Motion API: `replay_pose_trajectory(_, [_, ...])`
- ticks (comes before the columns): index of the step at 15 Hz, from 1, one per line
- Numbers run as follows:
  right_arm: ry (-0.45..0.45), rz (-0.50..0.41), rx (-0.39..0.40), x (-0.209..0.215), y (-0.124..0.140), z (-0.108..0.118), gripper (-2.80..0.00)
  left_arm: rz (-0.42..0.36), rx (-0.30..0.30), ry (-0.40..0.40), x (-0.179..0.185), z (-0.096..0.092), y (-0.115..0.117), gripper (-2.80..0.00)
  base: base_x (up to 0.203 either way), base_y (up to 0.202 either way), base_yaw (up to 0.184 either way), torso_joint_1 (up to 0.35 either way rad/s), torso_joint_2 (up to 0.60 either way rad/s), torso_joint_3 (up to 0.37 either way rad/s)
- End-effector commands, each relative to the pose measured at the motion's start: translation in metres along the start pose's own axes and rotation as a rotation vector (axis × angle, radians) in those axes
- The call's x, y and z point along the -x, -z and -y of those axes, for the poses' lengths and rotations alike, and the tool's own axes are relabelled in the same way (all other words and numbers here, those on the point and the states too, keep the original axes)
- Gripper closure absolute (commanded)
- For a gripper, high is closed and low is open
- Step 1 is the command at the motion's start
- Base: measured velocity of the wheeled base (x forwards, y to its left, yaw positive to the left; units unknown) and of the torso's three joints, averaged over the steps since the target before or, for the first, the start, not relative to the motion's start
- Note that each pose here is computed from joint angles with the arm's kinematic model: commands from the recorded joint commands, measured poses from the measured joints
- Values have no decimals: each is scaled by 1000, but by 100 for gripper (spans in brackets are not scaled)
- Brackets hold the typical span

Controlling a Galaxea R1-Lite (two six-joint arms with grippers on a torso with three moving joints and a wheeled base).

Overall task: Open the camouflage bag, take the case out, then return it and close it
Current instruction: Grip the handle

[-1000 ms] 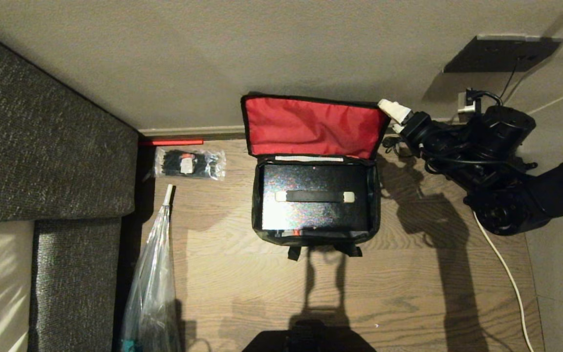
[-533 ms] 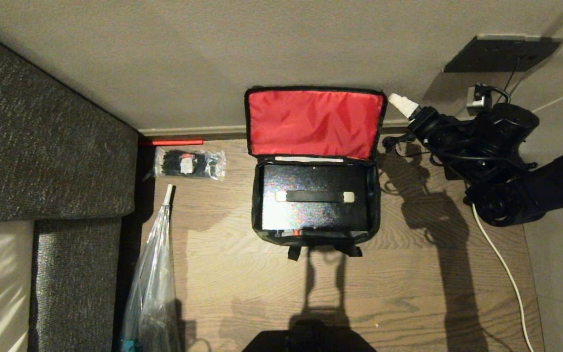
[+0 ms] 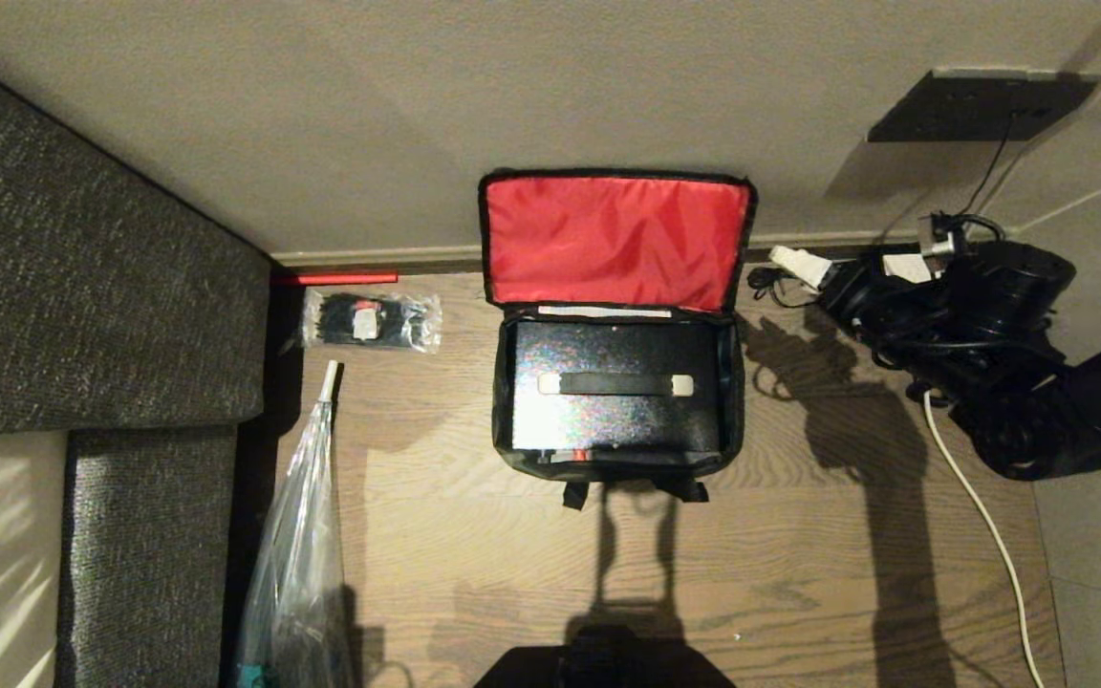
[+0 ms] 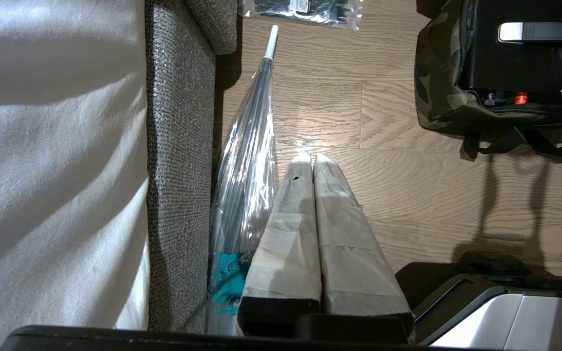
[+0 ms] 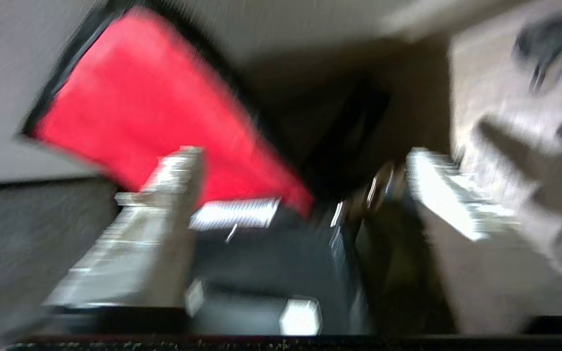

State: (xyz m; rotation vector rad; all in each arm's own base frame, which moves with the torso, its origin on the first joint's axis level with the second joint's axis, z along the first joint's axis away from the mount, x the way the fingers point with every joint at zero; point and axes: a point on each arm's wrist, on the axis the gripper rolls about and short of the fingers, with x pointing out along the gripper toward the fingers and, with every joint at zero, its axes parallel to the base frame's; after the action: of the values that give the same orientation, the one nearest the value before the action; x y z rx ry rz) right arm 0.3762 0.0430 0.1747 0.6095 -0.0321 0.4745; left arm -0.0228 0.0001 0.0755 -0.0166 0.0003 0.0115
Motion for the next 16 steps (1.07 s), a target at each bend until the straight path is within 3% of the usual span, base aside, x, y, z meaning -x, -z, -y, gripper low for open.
replay_pose_trajectory(1, [-7, -62, -44, 35, -5, -18, 0, -1, 0, -1, 0, 0, 1, 0, 0, 0, 0, 0, 0, 0])
replay_pose_trajectory(4, [48, -208, -118, 96, -5, -39, 0, -1, 0, -1, 0, 0, 1, 0, 0, 0, 0, 0, 0, 0])
replay_pose_trajectory(8, [64, -249, -118, 181, -12, -85, 0, -1, 0, -1, 0, 0, 1, 0, 0, 0, 0, 0, 0, 0])
replay_pose_trajectory(10, [83, -251, -28, 226, -10, -104, 0, -1, 0, -1, 0, 0, 1, 0, 0, 0, 0, 0, 0, 0])
replay_pose_trajectory(14, [165, -255, 282, 314, 12, -128, 0, -1, 0, -1, 0, 0, 1, 0, 0, 0, 0, 0, 0, 0])
replay_pose_trajectory(16, [209, -284, 419, 354, 34, -130, 0, -1, 0, -1, 0, 0, 1, 0, 0, 0, 0, 0, 0, 0])
